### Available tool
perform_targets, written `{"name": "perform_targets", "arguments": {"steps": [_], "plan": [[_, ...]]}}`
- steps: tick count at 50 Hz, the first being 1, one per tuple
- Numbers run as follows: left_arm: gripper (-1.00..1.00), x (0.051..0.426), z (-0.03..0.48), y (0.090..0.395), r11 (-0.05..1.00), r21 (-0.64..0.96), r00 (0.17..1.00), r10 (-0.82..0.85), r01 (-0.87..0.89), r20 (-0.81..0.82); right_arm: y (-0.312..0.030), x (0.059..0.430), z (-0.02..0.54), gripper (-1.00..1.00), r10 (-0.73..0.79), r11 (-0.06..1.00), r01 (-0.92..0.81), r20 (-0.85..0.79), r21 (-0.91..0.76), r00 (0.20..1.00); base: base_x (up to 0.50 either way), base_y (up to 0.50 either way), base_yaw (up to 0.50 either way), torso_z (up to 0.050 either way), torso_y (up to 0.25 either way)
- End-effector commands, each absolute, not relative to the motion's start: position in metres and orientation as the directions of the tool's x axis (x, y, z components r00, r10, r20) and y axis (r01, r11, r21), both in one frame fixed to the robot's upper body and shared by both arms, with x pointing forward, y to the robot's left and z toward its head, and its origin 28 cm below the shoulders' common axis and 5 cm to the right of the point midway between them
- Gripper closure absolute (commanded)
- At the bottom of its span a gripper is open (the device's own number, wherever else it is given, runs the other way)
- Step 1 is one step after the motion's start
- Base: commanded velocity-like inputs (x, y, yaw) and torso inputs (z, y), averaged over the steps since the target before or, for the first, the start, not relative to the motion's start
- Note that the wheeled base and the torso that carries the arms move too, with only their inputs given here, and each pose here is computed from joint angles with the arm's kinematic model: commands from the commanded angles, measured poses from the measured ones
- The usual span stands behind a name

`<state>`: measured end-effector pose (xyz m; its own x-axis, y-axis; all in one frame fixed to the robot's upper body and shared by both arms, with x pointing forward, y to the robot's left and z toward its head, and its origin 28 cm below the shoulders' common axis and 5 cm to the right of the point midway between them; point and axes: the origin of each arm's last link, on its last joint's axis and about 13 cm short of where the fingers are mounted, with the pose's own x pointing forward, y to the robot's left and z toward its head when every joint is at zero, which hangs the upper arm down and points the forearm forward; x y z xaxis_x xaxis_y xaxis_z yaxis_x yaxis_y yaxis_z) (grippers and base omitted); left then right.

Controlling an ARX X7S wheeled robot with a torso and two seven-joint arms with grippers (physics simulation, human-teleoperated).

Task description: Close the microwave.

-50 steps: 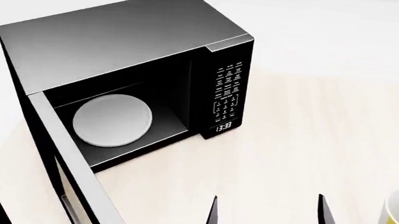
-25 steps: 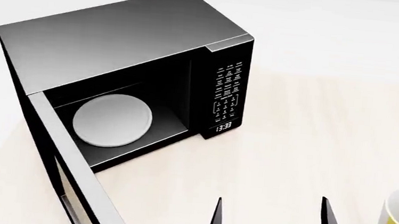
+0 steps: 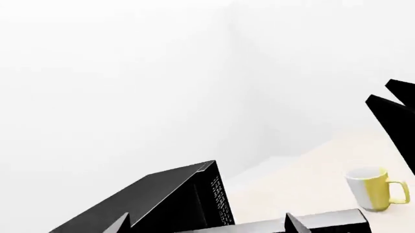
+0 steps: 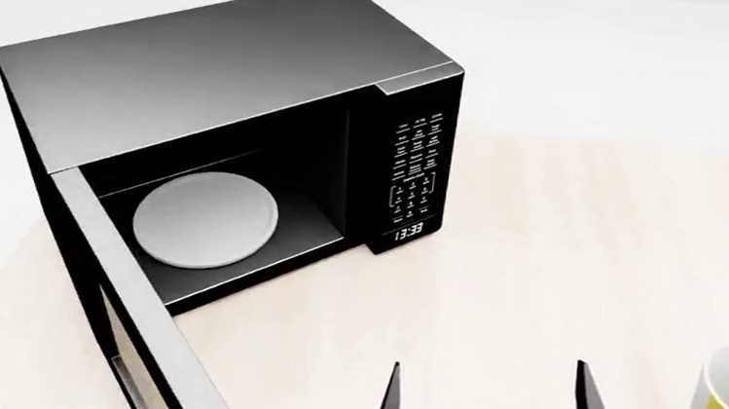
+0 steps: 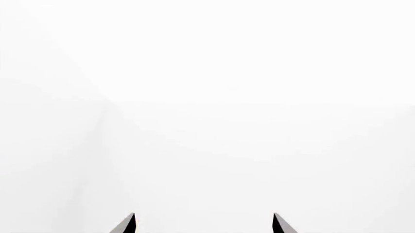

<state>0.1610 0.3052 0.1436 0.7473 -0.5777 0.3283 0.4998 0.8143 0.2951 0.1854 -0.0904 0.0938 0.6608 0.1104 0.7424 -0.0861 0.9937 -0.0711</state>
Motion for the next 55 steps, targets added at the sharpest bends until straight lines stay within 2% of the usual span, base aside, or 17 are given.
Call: {"name": "perform_targets", "arguments": {"steps": [1,5,14,25,55], "plan": [[-1.00,0.165,0.139,0.321,0.705,0.411,0.707,-0.684,0.578,0.180,-0.090,0.186,0.092,-1.00,0.121,0.993,-0.086,0.739,-0.085,0.663,0.00,0.00,0.00,0.000,0.000],[-1.00,0.176,0.136,0.325,0.662,0.455,0.701,-0.705,0.596,0.107,-0.090,0.186,0.090,-1.00,0.123,0.992,-0.087,0.737,-0.088,0.664,0.00,0.00,0.00,0.000,0.000],[-1.00,0.202,0.125,0.332,0.676,0.472,0.734,-0.674,0.567,0.084,-0.090,0.186,0.089,-1.00,0.128,0.992,-0.091,0.733,-0.091,0.668,0.00,0.00,0.00,0.000,0.000],[-1.00,0.218,0.120,0.328,0.648,0.487,0.720,-0.692,0.585,0.054,-0.089,0.187,0.088,-1.00,0.134,0.991,-0.097,0.728,-0.093,0.672,0.00,0.00,0.00,0.000,0.000],[-1.00,0.242,0.094,0.299,0.599,0.457,0.657,-0.753,0.657,0.042,-0.089,0.187,0.086,-1.00,0.137,0.991,-0.102,0.723,-0.092,0.678,0.00,0.00,0.00,0.000,0.000]]}}
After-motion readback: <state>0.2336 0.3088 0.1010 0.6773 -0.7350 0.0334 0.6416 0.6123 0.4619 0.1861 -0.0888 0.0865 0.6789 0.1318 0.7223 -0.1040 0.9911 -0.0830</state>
